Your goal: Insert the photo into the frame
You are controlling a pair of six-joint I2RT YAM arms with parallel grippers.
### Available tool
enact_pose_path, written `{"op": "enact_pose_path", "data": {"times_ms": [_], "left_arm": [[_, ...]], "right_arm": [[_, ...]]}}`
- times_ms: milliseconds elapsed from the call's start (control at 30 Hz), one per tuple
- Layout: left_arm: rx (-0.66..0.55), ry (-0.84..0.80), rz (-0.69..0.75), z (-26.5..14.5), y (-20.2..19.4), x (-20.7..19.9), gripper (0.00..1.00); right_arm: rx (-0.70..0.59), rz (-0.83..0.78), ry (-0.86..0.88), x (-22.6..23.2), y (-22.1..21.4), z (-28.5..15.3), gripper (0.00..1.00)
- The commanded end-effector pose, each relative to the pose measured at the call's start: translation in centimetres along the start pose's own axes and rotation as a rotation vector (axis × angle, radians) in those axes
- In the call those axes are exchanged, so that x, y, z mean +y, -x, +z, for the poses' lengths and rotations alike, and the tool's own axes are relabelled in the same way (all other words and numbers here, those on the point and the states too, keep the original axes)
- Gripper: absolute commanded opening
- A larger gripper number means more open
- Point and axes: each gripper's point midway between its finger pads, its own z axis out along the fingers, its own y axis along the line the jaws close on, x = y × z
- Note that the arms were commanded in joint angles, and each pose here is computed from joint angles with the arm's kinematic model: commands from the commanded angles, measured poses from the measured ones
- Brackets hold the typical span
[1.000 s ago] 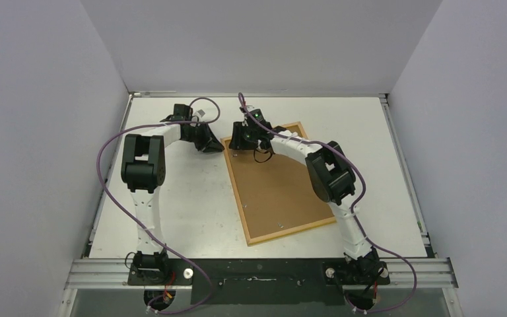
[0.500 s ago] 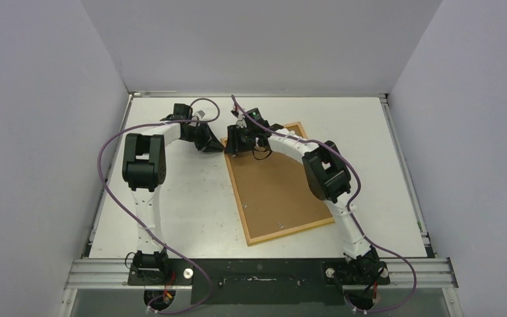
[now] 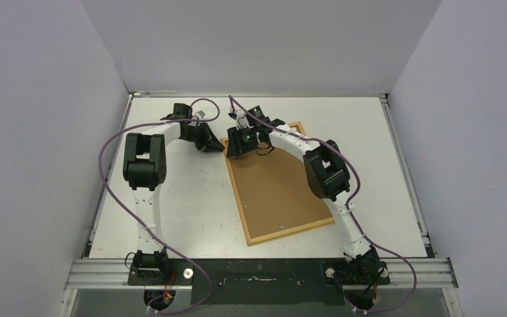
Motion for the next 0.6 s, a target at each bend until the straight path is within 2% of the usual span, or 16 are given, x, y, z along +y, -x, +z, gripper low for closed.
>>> {"op": "enact_pose_path", "data": {"times_ms": [0,567], "left_arm": [[0.006,0.059,-0.007,1.3,0.2,1.9,0.12],[0.018,0.072,0.004,1.4,-0.2,2.5,0.11]], "right_arm": [[0.145,0.032,0.008,-0.5,-4.6,1.1,0.40],[0.105,0.135,0.008,0.7,-5.6,1.7,0.39]]}}
